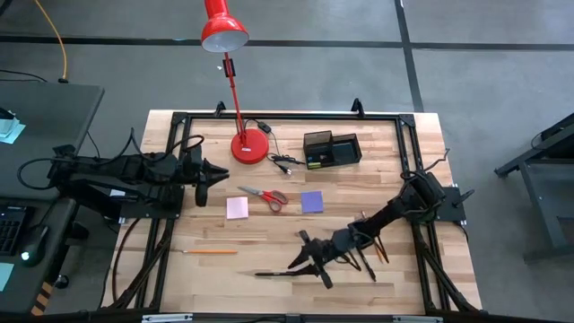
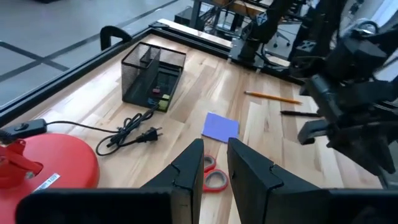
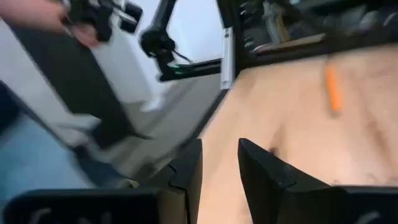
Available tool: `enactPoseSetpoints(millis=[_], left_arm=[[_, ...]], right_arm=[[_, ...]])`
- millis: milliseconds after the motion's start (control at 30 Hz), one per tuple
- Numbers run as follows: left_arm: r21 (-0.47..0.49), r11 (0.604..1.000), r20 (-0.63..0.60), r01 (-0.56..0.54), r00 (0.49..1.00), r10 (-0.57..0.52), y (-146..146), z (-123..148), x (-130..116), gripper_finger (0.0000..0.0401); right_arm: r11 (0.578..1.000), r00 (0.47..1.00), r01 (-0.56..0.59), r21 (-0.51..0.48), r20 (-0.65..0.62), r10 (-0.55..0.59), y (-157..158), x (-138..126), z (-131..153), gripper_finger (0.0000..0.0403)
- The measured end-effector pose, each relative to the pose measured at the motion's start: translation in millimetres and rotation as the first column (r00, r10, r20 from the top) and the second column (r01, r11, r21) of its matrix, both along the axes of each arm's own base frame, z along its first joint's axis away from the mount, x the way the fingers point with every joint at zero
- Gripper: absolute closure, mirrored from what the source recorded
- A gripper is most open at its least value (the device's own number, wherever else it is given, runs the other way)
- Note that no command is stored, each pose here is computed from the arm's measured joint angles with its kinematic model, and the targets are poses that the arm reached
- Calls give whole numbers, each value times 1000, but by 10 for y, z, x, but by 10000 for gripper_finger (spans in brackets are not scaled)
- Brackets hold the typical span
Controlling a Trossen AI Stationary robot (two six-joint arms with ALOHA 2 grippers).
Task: Pick and place office supplies into organizer
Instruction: Put the left black pen into the black desk organizer
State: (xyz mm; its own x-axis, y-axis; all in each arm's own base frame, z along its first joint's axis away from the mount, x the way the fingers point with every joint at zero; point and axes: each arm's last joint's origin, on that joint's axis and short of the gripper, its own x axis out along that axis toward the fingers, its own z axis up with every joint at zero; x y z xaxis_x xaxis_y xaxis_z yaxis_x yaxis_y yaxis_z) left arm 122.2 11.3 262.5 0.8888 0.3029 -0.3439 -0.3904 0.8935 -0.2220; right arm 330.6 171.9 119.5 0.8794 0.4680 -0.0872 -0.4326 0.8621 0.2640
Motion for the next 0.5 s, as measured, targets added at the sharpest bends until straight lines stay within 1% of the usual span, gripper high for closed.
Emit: enactPoseSetpoints(millis=[67, 133, 200, 267, 400, 433, 500], left_arm=[[3, 1000, -1, -9, 1000, 9, 3, -1, 0, 339], [13, 1000, -8, -18, 1000, 18, 6, -6, 8, 339], [32, 999, -19, -12, 1000, 13, 7, -10, 14, 339], [56, 998, -34, -1, 999, 3, 7, -16, 22, 339], [62, 998, -59, 33, 998, -29, 0, -36, 27, 339], [69, 997, -61, 39, 998, -35, -1, -35, 27, 339], [67, 996, -64, 53, 997, -49, -5, -37, 28, 339]], right_arm=[[992, 999, 33, -120, 46, -28, 11, -7, -14, 308], [983, 997, 79, -168, 35, -74, -3, -5, -45, 308], [986, 992, 119, -119, -18, -122, -28, 3, -69, 308], [982, 986, 163, -90, -28, -166, -50, 13, -66, 309], [954, 964, 261, -146, 89, -250, -16, 49, 38, 317], [948, 959, 277, -156, 103, -263, -7, 68, 63, 319], [944, 959, 281, -175, 86, -269, 7, 104, 39, 325]])
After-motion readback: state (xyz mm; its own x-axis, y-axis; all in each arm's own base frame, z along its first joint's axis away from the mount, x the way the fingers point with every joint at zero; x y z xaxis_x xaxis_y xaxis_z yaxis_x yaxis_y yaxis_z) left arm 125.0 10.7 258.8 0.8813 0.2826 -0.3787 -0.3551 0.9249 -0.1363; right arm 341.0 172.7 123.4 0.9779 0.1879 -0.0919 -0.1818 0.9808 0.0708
